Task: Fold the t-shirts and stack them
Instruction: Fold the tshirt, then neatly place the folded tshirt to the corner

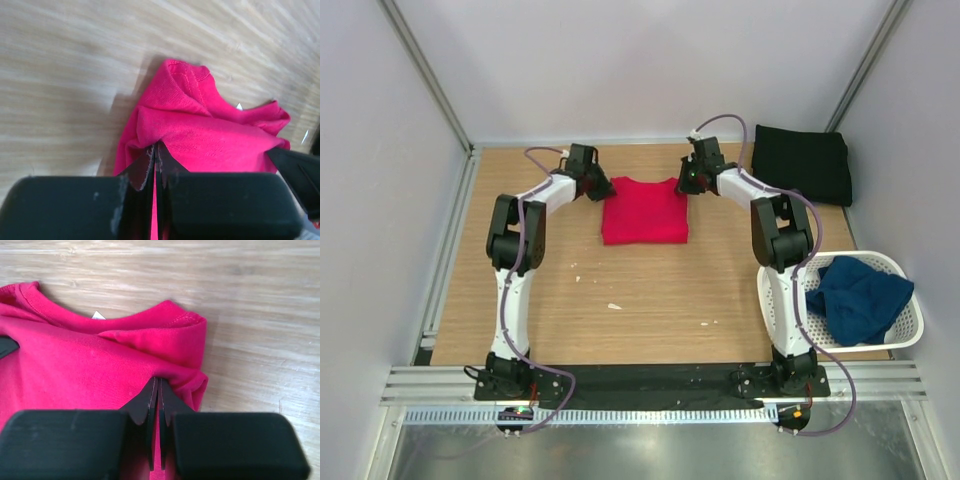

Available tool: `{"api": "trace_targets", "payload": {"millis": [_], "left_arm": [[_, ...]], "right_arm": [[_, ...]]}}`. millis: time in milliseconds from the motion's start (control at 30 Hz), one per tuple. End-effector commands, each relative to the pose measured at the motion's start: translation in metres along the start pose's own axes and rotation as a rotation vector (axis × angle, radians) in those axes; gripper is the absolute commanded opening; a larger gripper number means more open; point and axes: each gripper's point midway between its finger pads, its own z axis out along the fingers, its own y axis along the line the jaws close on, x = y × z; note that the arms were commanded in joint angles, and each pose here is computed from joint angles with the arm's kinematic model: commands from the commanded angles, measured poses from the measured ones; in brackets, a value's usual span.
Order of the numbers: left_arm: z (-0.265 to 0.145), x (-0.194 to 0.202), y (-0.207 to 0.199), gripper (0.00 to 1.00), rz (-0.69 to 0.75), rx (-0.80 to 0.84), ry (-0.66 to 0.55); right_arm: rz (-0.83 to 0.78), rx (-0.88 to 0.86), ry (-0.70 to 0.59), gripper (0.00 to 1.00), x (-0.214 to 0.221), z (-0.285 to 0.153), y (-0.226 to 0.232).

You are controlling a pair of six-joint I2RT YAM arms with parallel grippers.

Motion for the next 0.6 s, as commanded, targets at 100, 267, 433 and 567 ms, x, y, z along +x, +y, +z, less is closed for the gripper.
{"api": "trace_targets", "payload": {"millis": [100, 267, 433, 567], "left_arm": [[0.001, -0.035, -0.010, 0.00, 0.033, -0.016, -0.094], [-0.040, -0.045, -0.035, 0.09, 0.139, 0.027, -0.094], [-0.111, -0.068, -0.056, 1.00, 0.274, 0.012, -0.165], [-0.171, -0.072, -0.061, 1.00, 0.343, 0.000, -0.216]], "right_arm": [[-0.054, -0.002, -0.074, 0.11, -0.032, -0.016, 0.010], [-0.069, 0.023, -0.100, 0.44, -0.058, -0.064, 0.022], [0.020, 0.046, -0.119, 0.95, -0.055, -0.111, 0.028], [0.078, 0.056, -0.097, 0.99, -0.032, -0.106, 0.019]]}}
